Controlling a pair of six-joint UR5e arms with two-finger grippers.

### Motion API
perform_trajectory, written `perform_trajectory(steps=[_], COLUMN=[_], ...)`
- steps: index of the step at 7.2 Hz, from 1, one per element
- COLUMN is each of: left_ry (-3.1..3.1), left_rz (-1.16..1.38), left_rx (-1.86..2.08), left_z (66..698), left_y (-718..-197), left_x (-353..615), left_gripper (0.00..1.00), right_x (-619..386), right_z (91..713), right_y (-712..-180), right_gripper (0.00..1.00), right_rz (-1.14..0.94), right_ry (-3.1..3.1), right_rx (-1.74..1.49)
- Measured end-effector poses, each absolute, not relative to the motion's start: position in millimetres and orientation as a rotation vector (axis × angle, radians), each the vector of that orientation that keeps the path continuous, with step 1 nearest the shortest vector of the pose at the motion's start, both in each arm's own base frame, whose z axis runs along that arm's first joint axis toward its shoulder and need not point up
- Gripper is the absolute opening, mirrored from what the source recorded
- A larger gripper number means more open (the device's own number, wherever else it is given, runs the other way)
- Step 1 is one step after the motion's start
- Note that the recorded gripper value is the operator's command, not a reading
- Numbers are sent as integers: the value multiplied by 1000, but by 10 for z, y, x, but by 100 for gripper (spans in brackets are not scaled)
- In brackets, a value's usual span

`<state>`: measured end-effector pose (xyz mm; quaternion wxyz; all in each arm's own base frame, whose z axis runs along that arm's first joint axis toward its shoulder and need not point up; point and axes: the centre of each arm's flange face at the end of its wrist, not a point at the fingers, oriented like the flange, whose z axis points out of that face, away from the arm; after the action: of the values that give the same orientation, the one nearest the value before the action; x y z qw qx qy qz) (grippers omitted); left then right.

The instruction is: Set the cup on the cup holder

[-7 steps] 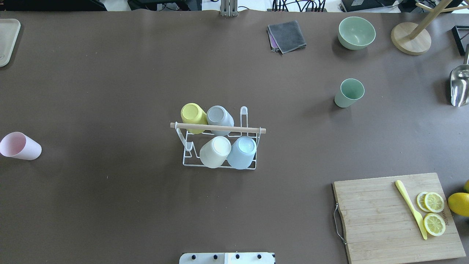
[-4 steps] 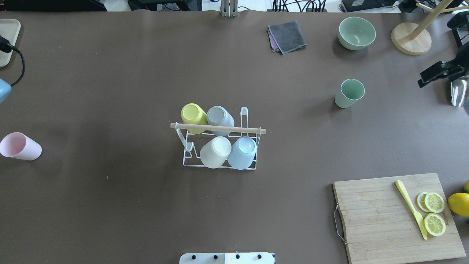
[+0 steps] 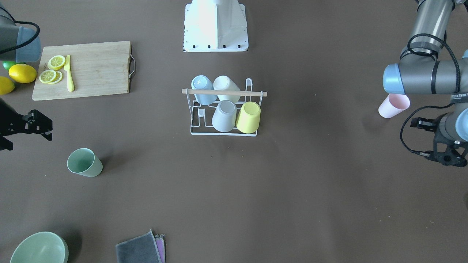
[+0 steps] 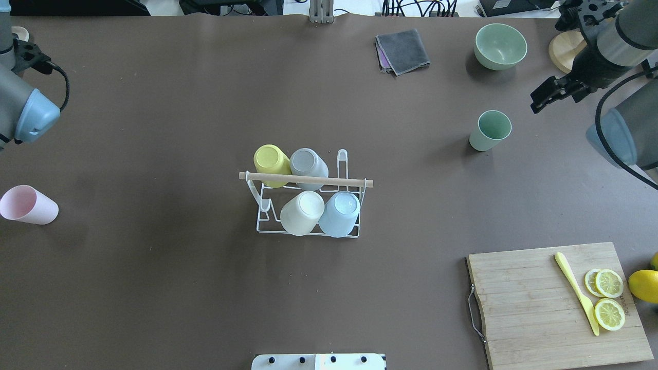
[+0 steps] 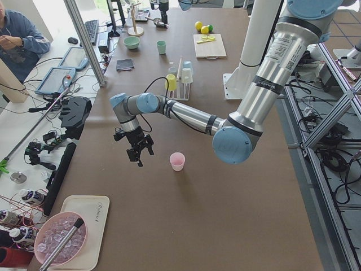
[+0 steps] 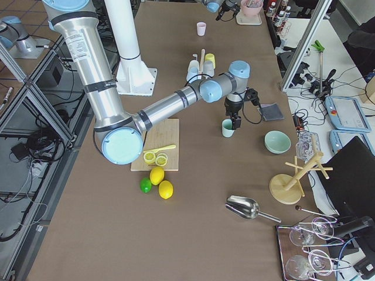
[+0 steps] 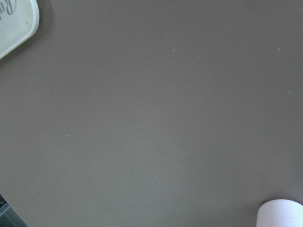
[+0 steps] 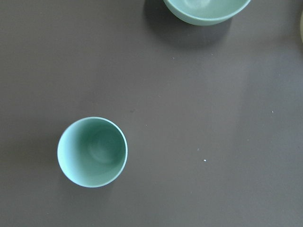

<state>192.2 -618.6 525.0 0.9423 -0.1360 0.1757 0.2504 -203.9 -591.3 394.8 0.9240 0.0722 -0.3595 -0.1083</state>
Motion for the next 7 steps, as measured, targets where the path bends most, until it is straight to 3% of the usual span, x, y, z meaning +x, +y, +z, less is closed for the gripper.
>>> perform_trajectory(steps=[2,7], left_ry=[388,419], left_rz=[596,725], left_rx=[-322,-653], left_z=[4982,5111], left_y=[-6161,-5704], left_x=[2198,2865], left_gripper=[99,99], right_x=[-2317,-2896], right_z=[3798,3921], right_y=[-6447,-7519], right_gripper=[100,100], right_rz=[-205,-239], right_ry=[-735,-722], right_rx=[78,-26])
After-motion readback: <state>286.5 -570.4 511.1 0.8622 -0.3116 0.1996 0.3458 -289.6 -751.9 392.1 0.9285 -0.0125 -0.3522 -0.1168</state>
